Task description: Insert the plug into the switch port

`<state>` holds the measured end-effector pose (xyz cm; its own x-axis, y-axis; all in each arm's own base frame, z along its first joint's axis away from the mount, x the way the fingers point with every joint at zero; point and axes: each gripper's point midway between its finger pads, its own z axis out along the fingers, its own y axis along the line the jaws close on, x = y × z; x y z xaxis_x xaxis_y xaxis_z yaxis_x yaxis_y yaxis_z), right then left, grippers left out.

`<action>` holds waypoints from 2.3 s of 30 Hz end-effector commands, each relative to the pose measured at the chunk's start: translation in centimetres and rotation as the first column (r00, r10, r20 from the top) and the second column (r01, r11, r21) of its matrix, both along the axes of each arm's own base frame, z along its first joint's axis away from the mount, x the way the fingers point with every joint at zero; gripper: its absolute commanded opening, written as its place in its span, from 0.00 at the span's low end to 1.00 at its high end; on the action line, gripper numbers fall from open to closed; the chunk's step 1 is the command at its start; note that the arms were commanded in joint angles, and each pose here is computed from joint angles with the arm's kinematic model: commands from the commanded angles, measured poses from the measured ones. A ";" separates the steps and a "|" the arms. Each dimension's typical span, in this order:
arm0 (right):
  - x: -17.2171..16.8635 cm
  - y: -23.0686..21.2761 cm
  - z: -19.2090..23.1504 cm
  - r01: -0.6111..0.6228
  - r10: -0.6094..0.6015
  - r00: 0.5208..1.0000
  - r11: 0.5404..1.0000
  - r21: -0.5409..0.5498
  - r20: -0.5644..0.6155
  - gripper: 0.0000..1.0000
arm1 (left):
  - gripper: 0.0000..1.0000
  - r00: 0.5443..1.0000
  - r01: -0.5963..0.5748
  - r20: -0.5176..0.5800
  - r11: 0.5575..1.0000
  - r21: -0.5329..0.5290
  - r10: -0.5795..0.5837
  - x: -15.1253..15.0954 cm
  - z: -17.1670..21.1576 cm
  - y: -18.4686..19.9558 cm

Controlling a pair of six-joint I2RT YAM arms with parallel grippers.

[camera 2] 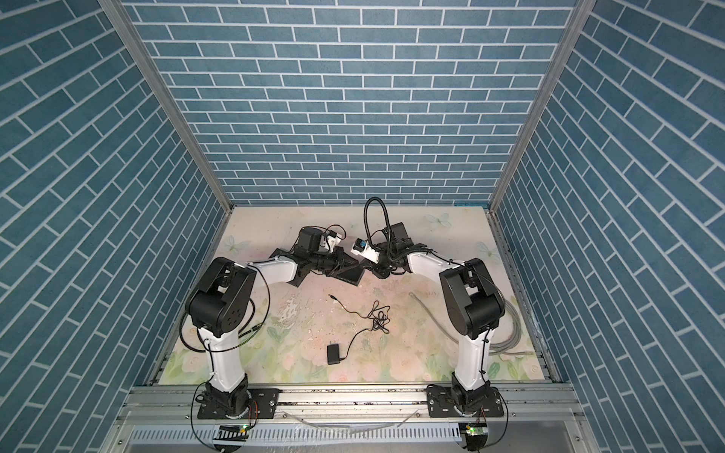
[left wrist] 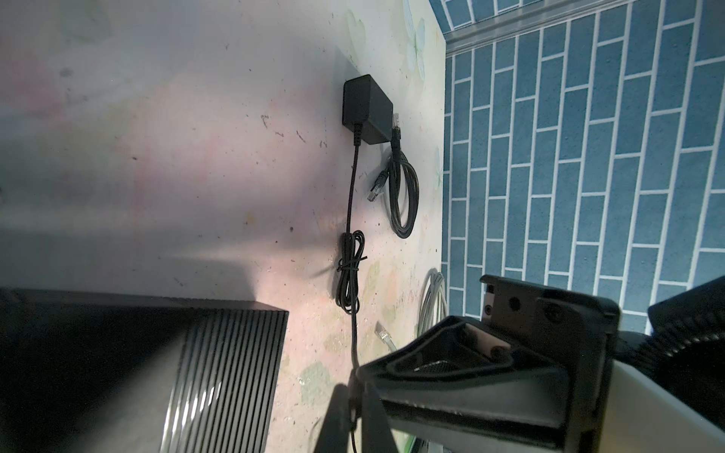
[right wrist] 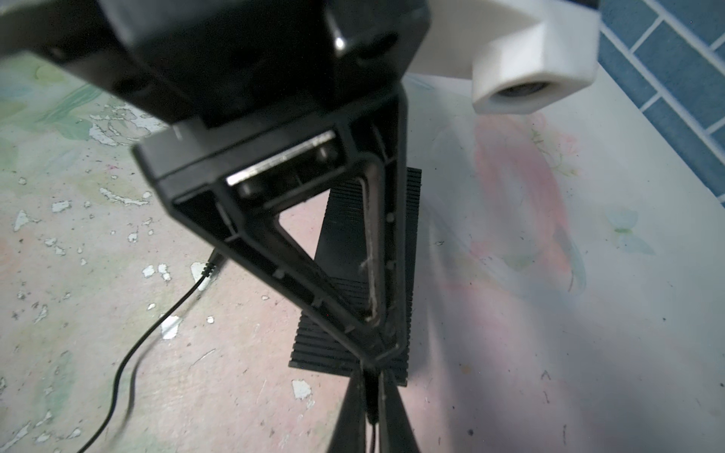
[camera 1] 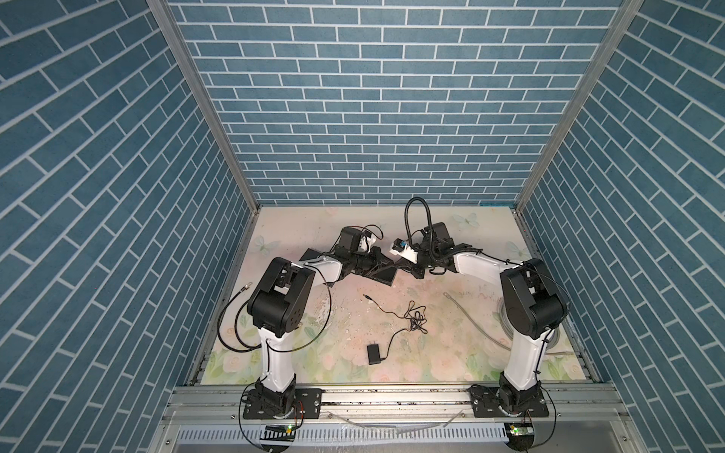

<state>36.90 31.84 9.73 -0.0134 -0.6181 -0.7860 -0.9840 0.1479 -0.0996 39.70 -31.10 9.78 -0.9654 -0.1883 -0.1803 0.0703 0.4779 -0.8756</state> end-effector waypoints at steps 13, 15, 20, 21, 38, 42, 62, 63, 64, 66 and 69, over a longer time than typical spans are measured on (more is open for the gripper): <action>-0.5 -1.5 -2.7 0.008 -0.010 0.999 0.999 -0.036 -0.045 0.29 | 0.01 1.000 0.020 0.008 1.000 0.000 -0.020 -0.1 0.5 -0.2; -0.1 -1.2 -2.5 0.014 -0.015 0.999 1.000 -0.019 -0.033 0.26 | 0.01 1.000 0.020 0.008 1.000 0.000 -0.020 -0.1 0.6 -0.2; -0.1 -0.6 -2.1 -0.006 0.006 0.999 1.000 0.006 -0.034 0.25 | 0.01 1.000 0.020 0.006 1.000 0.002 -0.020 -0.1 0.5 -0.1; -0.2 -0.5 -2.3 -0.008 0.008 0.999 1.000 0.001 -0.037 0.25 | 0.01 1.000 0.021 0.007 1.000 0.000 -0.021 -0.1 0.6 -0.2; 0.2 0.5 -1.7 -0.016 0.017 1.000 0.999 0.043 -0.014 0.15 | 0.00 1.000 0.023 0.001 1.000 0.000 -0.023 -0.1 0.5 -0.2; -0.1 0.8 -1.4 -0.029 0.030 0.999 0.998 0.053 -0.012 0.19 | 0.00 1.000 0.023 -0.004 1.000 -0.001 -0.023 -0.1 0.4 -0.2; -2.2 -1.2 -2.7 -0.065 0.058 0.996 0.994 -0.091 -0.074 0.00 | 0.60 0.994 -0.112 0.039 0.970 0.214 0.107 1.7 0.0 5.8; -2.5 -1.9 -3.1 -0.072 0.059 0.994 0.989 -0.132 -0.097 0.00 | 0.63 0.991 -0.132 0.068 0.942 0.308 0.116 1.9 -0.1 7.3; -2.8 -2.6 -3.5 -0.082 0.060 0.990 0.981 -0.176 -0.128 0.00 | 0.65 0.989 -0.145 0.090 0.904 0.402 0.119 2.0 -0.3 8.8; -3.4 -3.3 -3.6 -0.096 0.057 0.982 0.972 -0.214 -0.181 0.00 | 0.67 0.988 -0.144 0.129 0.821 0.552 0.087 2.4 -1.0 11.0; -3.7 -3.6 -3.5 -0.088 0.042 0.979 0.969 -0.229 -0.199 0.00 | 0.71 0.991 -0.115 0.127 0.758 0.642 0.042 2.9 -2.2 12.2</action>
